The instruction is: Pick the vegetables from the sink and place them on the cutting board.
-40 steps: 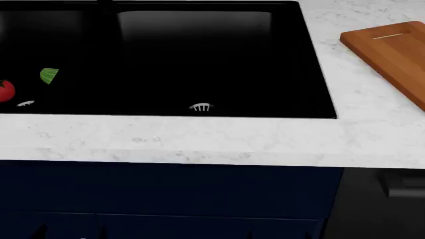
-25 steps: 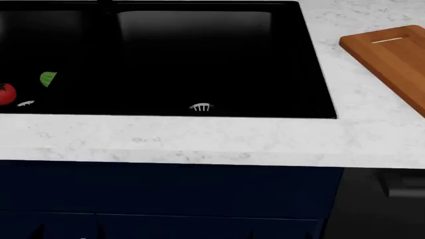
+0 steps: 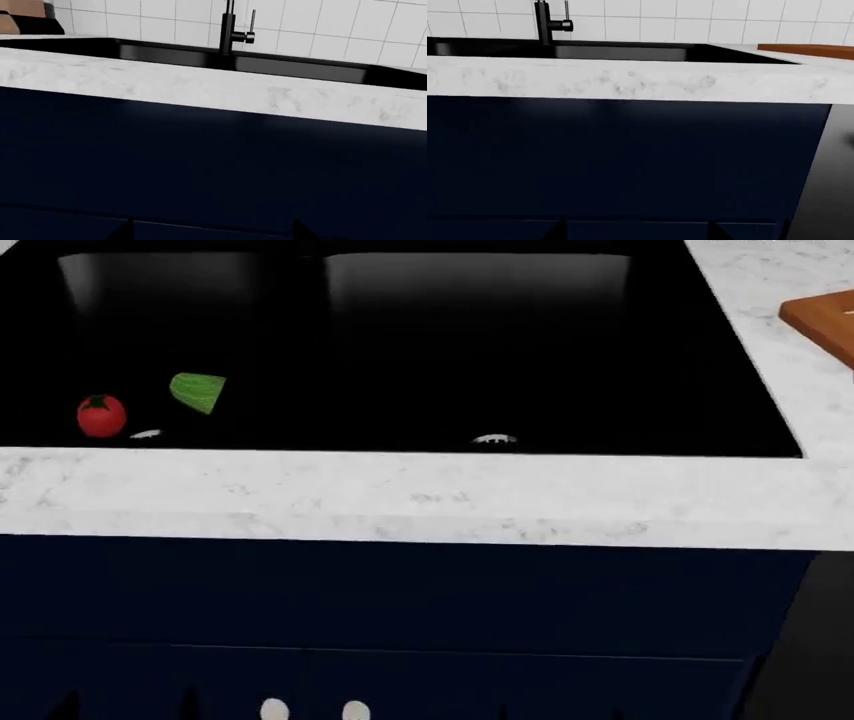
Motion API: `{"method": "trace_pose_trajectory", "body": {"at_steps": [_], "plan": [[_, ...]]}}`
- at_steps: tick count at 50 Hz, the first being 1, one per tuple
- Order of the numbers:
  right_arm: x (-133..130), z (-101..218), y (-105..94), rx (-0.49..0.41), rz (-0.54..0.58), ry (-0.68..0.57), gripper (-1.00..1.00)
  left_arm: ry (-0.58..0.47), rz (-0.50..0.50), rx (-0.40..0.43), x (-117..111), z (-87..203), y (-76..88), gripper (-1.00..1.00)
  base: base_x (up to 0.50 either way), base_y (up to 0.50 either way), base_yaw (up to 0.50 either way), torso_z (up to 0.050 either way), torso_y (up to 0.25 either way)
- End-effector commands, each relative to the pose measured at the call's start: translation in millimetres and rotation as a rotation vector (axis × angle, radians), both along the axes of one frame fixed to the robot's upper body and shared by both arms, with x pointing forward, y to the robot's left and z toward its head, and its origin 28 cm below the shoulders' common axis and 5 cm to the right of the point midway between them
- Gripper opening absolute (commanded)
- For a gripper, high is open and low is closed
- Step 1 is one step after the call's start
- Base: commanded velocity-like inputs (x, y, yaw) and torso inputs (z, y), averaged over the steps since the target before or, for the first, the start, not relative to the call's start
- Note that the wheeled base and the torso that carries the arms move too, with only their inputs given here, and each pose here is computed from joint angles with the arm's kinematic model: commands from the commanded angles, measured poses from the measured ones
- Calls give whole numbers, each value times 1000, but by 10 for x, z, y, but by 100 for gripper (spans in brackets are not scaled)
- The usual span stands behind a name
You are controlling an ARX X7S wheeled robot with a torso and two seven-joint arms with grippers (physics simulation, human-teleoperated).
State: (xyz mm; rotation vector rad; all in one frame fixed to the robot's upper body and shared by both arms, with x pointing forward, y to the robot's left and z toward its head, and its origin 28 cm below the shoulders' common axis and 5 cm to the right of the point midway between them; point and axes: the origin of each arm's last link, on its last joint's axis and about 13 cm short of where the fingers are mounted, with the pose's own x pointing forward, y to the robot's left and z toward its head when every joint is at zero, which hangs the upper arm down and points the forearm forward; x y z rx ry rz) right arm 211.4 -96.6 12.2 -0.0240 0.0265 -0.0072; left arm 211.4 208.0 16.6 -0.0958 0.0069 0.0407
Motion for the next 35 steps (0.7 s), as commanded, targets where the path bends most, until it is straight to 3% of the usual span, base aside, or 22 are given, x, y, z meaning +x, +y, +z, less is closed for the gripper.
{"method": "trace_pose_trajectory", "body": {"at_steps": [1,35], "plan": [[2,2,6,-13,8,-1,100,-2,1,-7,6,-9,10,100,82,500,0,0,0],[3,5,1,27,3,-23,100,-4,0,18,13,-25,1,100,80,500,0,0,0]]}}
